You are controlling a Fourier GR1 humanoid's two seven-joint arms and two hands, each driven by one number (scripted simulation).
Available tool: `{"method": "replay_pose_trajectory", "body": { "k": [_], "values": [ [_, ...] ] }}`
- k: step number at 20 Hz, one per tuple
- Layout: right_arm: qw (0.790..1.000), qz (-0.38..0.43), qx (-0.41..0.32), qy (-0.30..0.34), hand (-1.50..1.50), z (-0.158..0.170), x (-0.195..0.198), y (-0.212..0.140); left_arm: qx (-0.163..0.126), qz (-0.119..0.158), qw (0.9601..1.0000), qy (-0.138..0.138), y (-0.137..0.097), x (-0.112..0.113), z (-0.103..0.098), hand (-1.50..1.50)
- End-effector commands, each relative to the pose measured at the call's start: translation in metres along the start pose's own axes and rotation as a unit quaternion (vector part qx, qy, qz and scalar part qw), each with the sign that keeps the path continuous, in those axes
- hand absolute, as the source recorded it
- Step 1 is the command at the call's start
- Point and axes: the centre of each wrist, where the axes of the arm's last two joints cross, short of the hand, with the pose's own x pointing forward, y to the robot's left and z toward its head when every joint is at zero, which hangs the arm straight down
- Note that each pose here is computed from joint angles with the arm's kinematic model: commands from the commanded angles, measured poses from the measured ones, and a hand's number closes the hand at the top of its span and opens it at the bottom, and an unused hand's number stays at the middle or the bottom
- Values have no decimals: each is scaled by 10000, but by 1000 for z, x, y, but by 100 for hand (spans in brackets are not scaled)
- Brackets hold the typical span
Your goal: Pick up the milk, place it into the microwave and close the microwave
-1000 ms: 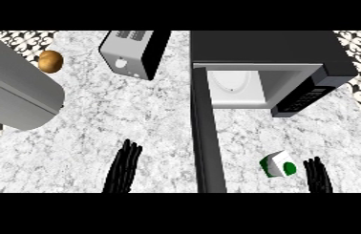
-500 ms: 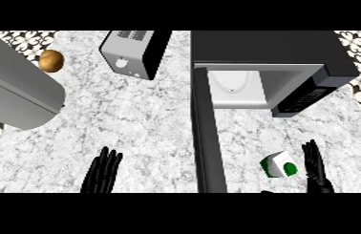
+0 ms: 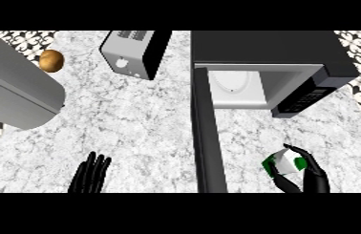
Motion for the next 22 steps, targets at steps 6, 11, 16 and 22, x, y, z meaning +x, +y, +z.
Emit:
{"method": "replay_pose_trajectory", "body": {
  "k": [6,11,16,22],
  "values": [
    [9965,761,317,161,150,-16,-24,-2,-44,-47,10000,-25,7,-8,9,-150],
    [9950,796,592,-124,150,-22,-30,-5,-16,-51,9999,-110,19,9,-1,-150],
    [9975,218,558,-365,150,-66,-18,-8,39,46,10000,-32,42,13,2,-150],
    [9947,-405,770,-549,150,-71,-13,36,109,-20,9999,-15,49,11,13,-150]
  ]
}}
